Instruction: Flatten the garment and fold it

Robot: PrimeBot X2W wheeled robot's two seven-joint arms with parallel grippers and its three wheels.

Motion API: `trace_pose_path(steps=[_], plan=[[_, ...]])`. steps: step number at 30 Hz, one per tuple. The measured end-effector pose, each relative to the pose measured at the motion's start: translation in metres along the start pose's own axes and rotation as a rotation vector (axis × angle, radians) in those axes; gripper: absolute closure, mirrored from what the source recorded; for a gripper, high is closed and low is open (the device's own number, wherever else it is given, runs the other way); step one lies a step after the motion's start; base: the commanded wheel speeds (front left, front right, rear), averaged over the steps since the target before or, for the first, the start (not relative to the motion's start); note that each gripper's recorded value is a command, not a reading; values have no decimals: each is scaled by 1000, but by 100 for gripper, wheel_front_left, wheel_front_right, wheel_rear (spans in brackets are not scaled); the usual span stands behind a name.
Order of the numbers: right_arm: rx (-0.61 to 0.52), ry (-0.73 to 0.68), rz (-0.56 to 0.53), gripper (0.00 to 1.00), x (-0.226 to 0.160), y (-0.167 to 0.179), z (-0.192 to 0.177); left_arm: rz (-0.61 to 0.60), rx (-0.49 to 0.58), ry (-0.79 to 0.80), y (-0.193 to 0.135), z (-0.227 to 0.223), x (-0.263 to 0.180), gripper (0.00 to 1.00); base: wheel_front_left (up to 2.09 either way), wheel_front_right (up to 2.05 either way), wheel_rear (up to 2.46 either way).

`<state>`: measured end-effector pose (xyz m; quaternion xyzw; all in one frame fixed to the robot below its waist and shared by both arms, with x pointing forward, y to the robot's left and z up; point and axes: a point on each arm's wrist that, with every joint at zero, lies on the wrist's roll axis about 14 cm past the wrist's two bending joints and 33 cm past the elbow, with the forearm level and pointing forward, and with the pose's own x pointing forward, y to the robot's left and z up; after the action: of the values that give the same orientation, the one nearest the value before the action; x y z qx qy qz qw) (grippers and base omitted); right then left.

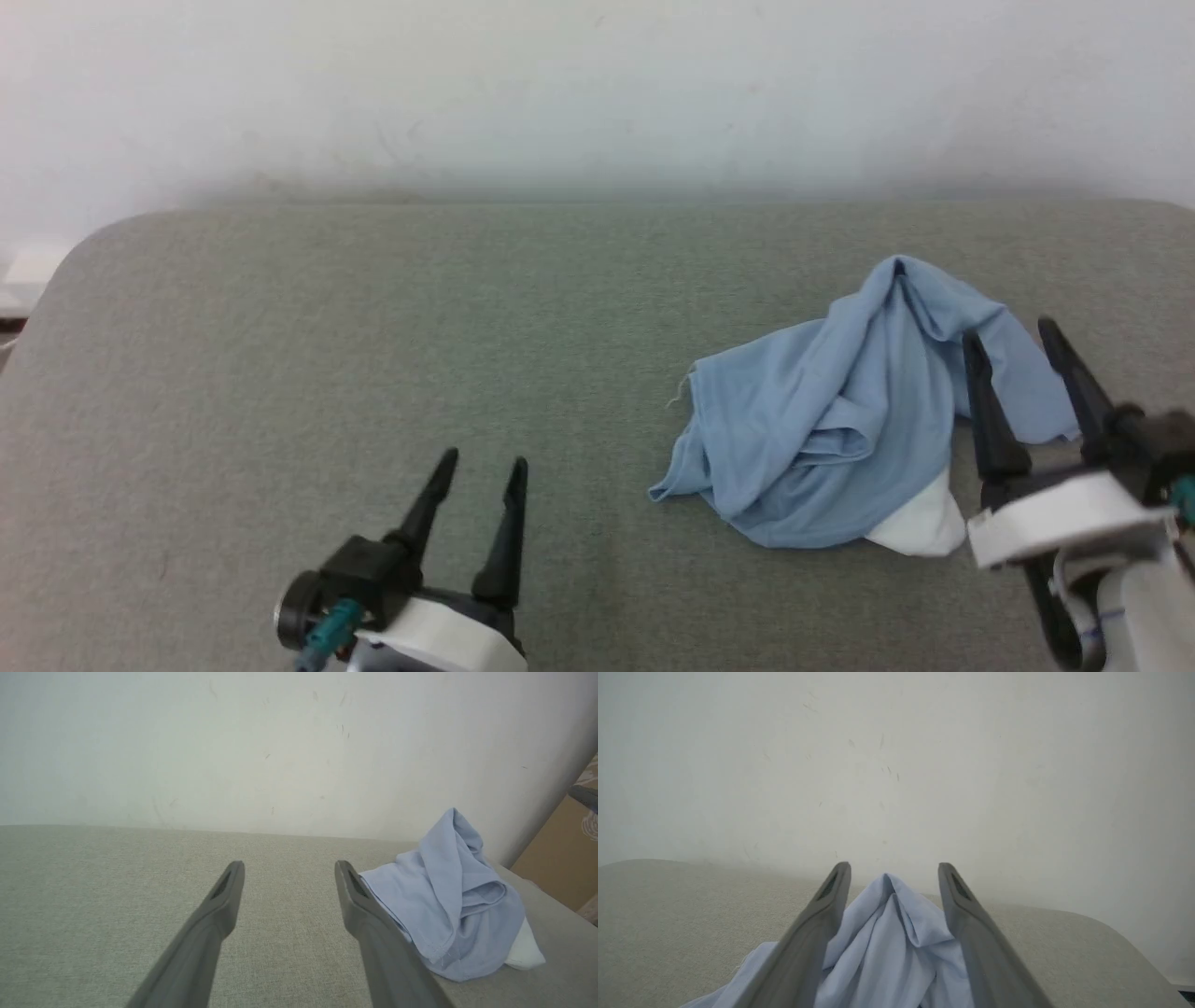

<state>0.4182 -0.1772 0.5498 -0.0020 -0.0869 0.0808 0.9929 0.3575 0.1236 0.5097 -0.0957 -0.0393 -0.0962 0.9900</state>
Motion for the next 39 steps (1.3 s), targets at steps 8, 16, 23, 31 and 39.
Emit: trace_pose_path(steps=[8, 16, 23, 31, 39], plan=[[43, 6, -176, 0, -54, -24, -6, -184, -3, 237, -45, -50, 10, 0, 0, 0, 0], [28, 24, -239, 0, -59, -42, -13, -371, 71, 547, -86, -88, 39, 0, 0, 0, 0], [7, 51, -276, 0, -58, -56, -21, -445, 165, 780, -93, -120, 54, 0, 0, 0, 0], [7, 111, -308, 0, -65, -65, -40, -438, 164, 849, -89, -141, 68, 11, 0, 0, 0], [14, 131, -281, 0, -60, -56, -49, -433, 92, 815, -91, -134, 69, 100, 0, 0, 0]])
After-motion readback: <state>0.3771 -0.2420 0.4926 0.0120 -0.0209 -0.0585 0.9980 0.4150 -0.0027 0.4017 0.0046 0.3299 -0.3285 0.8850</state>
